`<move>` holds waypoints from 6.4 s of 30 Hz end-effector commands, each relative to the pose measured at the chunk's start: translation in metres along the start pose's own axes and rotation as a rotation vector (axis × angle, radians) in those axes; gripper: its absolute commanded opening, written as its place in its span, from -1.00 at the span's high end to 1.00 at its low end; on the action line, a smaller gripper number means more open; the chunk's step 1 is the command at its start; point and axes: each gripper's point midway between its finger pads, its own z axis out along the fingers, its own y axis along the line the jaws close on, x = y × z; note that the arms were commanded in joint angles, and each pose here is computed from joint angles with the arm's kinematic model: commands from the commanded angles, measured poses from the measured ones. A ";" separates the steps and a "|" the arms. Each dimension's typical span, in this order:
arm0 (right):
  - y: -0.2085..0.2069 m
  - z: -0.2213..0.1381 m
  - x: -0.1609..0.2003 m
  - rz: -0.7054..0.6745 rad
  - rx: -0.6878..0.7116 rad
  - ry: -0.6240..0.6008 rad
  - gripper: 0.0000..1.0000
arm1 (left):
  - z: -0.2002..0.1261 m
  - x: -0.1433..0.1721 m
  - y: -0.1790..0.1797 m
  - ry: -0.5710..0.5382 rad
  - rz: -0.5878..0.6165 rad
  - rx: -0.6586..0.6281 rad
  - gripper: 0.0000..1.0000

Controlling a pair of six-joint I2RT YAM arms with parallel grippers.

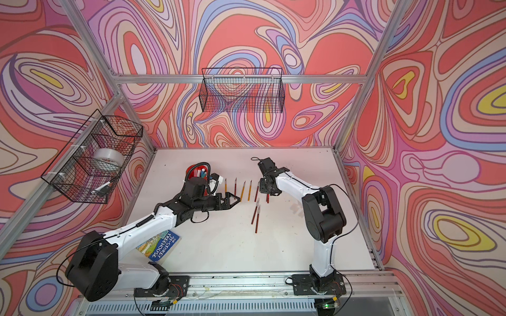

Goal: Remove protective caps from carving knives
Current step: Place the carving knife at the center of the board, then pick up the carving knife from the center of the board.

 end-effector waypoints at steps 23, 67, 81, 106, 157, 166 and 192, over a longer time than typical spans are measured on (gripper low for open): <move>-0.035 0.057 -0.009 0.052 0.078 0.083 0.91 | -0.006 0.003 0.010 -0.002 0.005 -0.024 -0.99; -0.026 -0.009 -0.021 0.089 -0.102 -0.004 0.43 | -0.002 0.003 0.021 0.003 -0.020 -0.066 -0.99; -0.002 -0.065 0.001 0.011 -0.343 -0.086 0.44 | 0.006 0.007 0.001 0.012 0.138 -0.214 -1.00; -0.021 -0.107 0.044 0.004 -0.408 -0.237 0.52 | 0.092 0.040 0.012 0.221 0.255 -0.407 -0.57; -0.042 -0.098 0.056 -0.009 -0.290 -0.225 0.57 | 0.150 0.062 0.049 0.336 0.321 -0.662 0.28; -0.043 -0.095 0.056 -0.007 -0.281 -0.216 0.57 | 0.153 0.064 0.051 0.346 0.318 -0.666 0.56; -0.040 -0.094 0.058 -0.005 -0.302 -0.204 0.57 | 0.128 0.099 0.054 0.358 0.298 -0.673 0.73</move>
